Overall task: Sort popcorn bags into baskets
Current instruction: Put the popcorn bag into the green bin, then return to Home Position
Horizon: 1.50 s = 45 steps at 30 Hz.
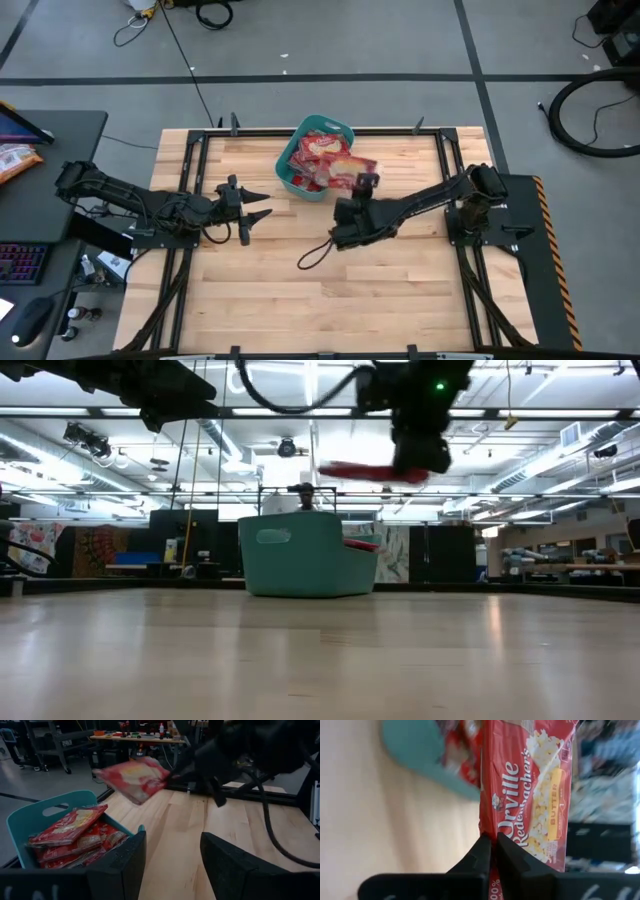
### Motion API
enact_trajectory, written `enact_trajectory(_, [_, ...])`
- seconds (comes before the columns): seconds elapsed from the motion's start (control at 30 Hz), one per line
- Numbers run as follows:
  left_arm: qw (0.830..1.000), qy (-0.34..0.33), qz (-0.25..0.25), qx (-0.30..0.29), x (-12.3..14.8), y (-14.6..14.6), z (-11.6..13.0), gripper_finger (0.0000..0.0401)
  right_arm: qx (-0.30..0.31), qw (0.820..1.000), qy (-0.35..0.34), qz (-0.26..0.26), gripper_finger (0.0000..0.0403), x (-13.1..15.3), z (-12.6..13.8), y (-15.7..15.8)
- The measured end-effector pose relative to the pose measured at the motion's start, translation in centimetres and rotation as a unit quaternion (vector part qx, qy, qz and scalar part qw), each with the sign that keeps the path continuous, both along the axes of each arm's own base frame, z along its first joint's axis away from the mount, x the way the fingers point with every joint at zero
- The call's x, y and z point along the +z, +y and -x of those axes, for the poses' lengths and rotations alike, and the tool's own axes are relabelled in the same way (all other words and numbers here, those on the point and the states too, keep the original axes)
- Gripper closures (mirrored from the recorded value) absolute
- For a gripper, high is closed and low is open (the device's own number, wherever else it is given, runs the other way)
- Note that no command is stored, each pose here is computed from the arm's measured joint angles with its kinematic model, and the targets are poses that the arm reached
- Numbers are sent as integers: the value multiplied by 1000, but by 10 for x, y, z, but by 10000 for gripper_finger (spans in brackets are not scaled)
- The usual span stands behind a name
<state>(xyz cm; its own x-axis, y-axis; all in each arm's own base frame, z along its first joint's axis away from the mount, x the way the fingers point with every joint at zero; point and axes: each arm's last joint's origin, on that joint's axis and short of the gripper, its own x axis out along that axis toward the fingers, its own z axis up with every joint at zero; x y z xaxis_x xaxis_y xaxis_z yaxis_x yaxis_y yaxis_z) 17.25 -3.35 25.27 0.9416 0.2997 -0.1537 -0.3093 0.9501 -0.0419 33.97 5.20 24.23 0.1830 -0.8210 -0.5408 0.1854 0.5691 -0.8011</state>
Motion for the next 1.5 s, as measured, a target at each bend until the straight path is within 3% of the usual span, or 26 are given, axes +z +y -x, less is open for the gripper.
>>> enact_trajectory(0.13, [1000, -1, 1, 0, 0, 0, 0, 209, 51, 997, 53, 27, 377, 4, -16, -21])
enact_trajectory(0.47, [1000, -1, 0, 0, 0, 0, 0, 209, 166, 978, 121, -31, 378, 8, -43, -108])
enact_trajectory(0.63, [1000, 2, -9, -1, 0, 0, 0, 209, 240, 963, 110, -47, 375, 12, -49, -147])
enact_trajectory(0.8, [1000, 3, -12, -2, 0, 0, 0, 209, 278, 953, 87, -87, 357, 13, -41, -187])
enact_trajectory(1.2, [1000, 4, -13, -2, 0, 0, 0, 209, 182, 975, 48, -122, 326, 11, -14, -244])
enact_trajectory(1.4, [1000, 4, -13, -2, 0, 0, 0, 209, 36, 995, 20, -91, 325, 10, -14, -230])
enact_trajectory(1.5, [1000, 4, -14, -2, 0, 0, 0, 209, 16, 995, 51, -79, 325, 7, -18, -204])
